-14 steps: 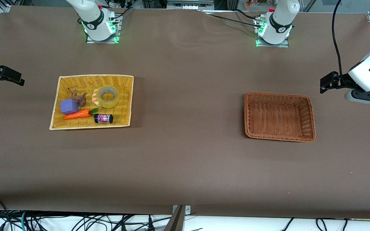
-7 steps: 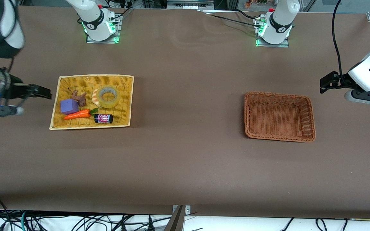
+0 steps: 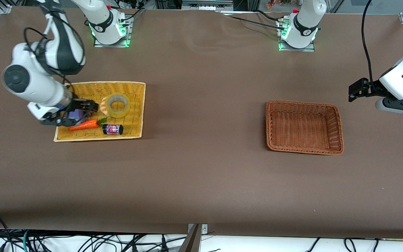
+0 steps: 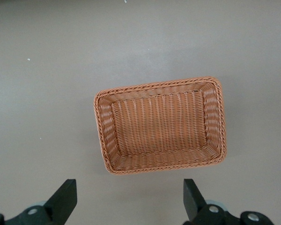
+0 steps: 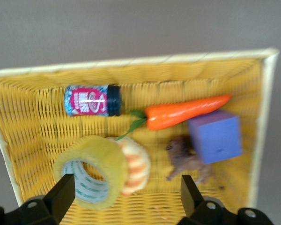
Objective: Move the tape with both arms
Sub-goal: 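Reach the right gripper down to the tape roll in the yellow tray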
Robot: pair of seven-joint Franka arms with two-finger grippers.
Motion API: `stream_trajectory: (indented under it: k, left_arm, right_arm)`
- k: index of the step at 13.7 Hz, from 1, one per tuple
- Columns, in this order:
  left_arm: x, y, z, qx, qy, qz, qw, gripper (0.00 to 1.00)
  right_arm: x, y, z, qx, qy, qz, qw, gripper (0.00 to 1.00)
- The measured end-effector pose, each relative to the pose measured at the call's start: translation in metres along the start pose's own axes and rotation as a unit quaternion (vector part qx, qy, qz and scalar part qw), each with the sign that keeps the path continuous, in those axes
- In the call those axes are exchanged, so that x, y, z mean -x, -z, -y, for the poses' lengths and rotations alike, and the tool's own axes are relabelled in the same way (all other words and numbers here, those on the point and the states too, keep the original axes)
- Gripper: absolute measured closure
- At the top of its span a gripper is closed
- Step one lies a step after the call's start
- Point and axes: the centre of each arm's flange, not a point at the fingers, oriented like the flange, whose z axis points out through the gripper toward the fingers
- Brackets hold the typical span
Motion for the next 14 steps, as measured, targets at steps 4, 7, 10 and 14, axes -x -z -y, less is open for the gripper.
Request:
stream_trajectory:
  k: [4, 7, 10, 14]
  left_arm:
    - [0.0, 0.0, 0.0, 0.0, 0.0, 0.0, 1.0, 0.0]
    - [0.0, 0.0, 0.0, 0.0, 0.0, 0.0, 1.0, 0.0]
    - [0.0, 0.0, 0.0, 0.0, 0.0, 0.0, 1.0, 0.0]
    - [0.0, 0.0, 0.0, 0.0, 0.0, 0.0, 1.0, 0.0]
  right_arm:
    - [0.026, -0.033, 0.022, 0.0, -0.002, -0.01, 1.0, 0.0]
    - [0.033, -0.05, 0.019, 0.0, -0.002, -0.01, 1.0, 0.0]
    - [0.038, -0.065, 0.018, -0.002, -0.001, -0.013, 1.0, 0.0]
    - [0.037, -0.086, 0.019, -0.007, -0.001, -0.017, 1.0, 0.0]
